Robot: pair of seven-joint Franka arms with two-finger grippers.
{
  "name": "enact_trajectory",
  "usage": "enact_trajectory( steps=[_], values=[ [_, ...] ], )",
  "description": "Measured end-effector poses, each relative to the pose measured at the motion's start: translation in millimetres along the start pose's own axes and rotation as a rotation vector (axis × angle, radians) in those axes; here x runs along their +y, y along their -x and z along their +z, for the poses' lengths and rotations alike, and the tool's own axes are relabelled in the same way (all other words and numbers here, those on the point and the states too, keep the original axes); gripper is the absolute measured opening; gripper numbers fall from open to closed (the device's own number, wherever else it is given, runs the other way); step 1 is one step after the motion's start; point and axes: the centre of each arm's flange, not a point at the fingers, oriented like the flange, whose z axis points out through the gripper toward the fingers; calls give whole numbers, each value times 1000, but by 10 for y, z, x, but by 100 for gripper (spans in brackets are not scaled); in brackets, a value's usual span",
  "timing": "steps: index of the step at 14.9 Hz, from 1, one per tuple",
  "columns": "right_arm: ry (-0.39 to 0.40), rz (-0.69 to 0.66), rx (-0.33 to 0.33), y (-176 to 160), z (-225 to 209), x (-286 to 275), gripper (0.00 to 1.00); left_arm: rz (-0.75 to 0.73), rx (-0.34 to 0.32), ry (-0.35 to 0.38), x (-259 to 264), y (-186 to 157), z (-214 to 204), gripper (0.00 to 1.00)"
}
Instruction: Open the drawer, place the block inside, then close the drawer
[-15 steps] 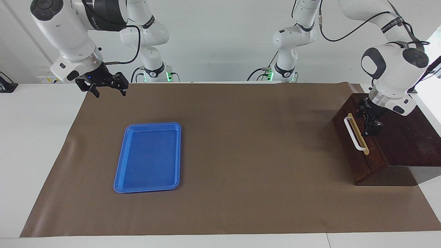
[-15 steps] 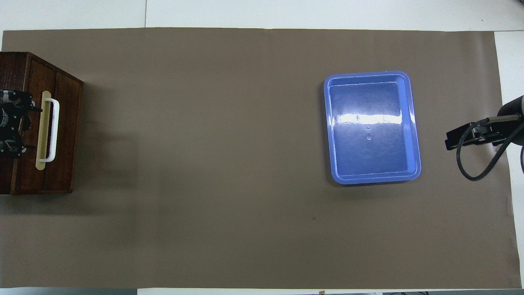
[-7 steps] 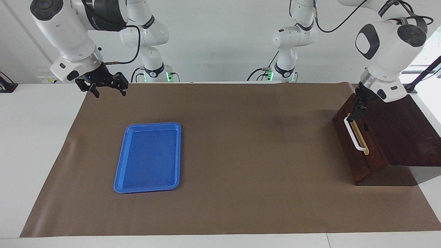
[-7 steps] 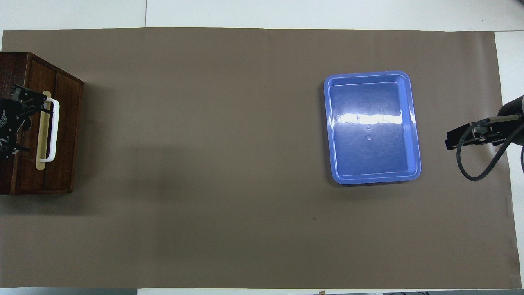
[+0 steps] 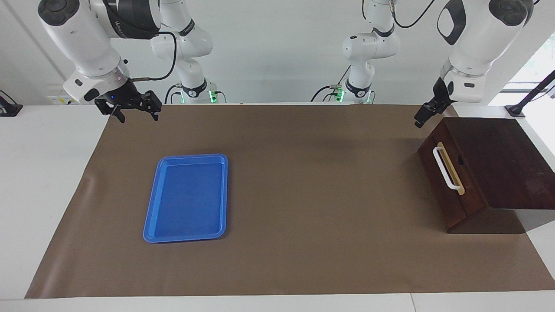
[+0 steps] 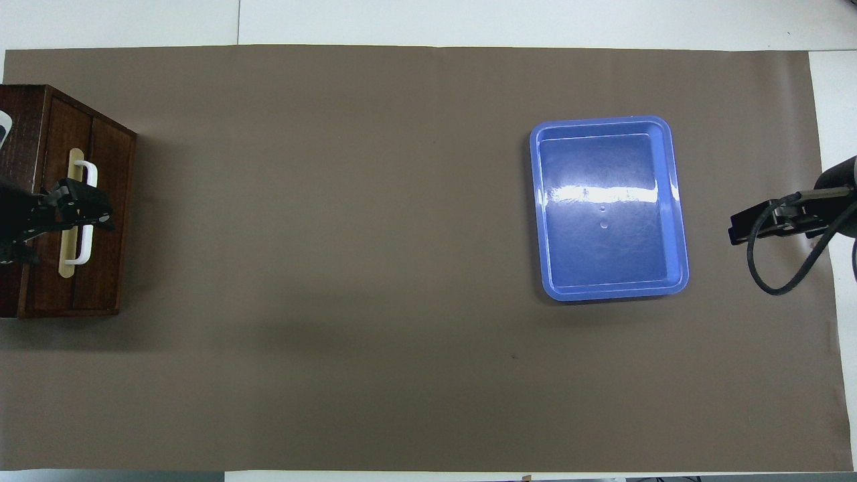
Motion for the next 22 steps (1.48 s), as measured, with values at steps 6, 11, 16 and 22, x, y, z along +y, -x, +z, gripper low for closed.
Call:
enact_trajectory(
  steps=[6, 11, 16, 22],
  values=[
    [0, 23, 0, 0, 0, 0, 100, 184, -79, 15, 60, -103, 90, 100],
    [0, 24, 0, 0, -1, 0, 100, 221, -76, 16, 111, -94, 52, 100],
    [0, 37, 0, 1, -1, 0, 100, 278, -74, 17, 127, -64, 17, 100],
    [0, 40, 0, 1, -1, 0, 100, 303, -74, 20, 84, -85, 17, 100]
  ],
)
